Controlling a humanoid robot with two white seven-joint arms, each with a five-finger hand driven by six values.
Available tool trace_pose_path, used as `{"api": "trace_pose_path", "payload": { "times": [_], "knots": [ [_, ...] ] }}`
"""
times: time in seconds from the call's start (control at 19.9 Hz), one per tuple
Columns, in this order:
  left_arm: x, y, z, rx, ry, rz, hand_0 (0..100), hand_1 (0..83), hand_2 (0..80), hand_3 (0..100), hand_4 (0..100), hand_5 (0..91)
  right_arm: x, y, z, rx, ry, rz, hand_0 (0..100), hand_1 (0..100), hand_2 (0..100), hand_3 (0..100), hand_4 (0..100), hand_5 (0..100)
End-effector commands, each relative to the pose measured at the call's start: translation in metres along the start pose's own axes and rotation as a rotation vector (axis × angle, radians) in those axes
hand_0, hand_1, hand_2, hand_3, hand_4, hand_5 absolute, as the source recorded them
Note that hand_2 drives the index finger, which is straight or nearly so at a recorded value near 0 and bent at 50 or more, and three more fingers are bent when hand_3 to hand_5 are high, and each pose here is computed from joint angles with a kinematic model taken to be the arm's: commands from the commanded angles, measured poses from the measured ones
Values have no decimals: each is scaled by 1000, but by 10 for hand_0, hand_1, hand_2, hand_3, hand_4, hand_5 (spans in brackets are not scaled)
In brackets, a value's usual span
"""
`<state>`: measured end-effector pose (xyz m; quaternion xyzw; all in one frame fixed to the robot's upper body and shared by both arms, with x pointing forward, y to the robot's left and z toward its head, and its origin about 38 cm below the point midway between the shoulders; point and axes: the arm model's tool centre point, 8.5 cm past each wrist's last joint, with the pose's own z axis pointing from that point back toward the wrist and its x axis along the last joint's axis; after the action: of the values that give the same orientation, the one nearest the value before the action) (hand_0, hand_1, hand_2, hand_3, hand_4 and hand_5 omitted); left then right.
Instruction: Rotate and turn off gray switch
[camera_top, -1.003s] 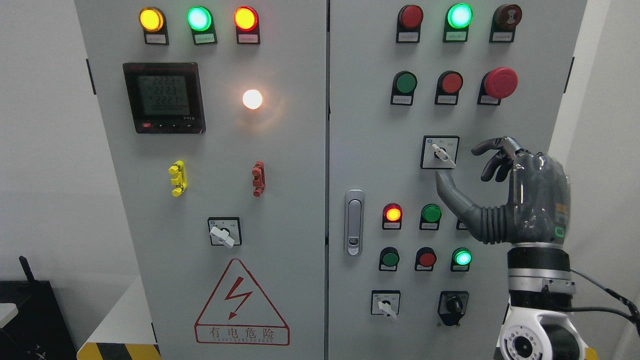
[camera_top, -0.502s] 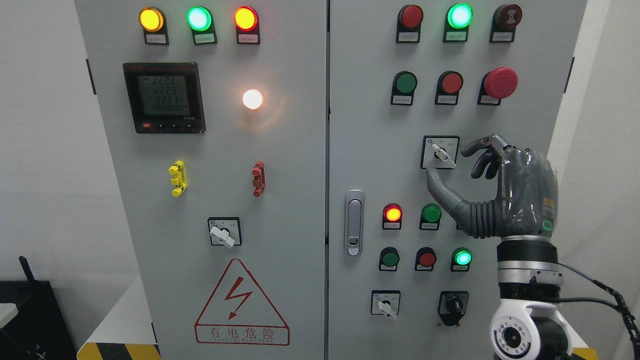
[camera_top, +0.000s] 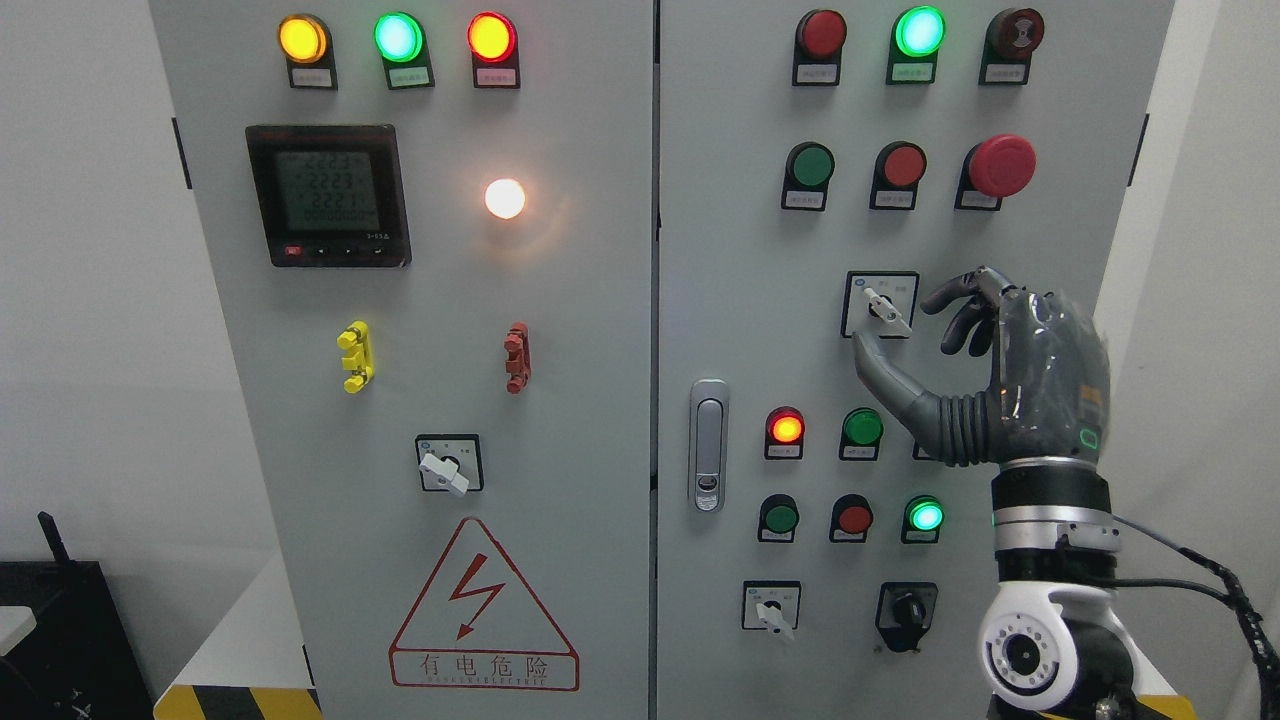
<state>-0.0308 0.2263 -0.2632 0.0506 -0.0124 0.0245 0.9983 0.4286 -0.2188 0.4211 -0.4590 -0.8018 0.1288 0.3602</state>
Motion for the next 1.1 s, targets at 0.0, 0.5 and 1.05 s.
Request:
{"api": "trace_pose_path", "payload": {
  "times": [0.0,0.5,1.05],
  "knots": [
    [-5,0,1,1,14,-3,120,389,0,0,0,0,-6,3,-4,10,19,6,19,434,540,812,869,1000],
    [-5,0,1,-1,14,-3,120,389,0,0,0,0,-4,6,-7,15,19,2,46,396,588,810,866,1000],
    [-5,0,1,1,14,-3,120,389,0,0,0,0,-5,7,-10,15,27,15,70,426,589,814,864,1000]
  ]
}}
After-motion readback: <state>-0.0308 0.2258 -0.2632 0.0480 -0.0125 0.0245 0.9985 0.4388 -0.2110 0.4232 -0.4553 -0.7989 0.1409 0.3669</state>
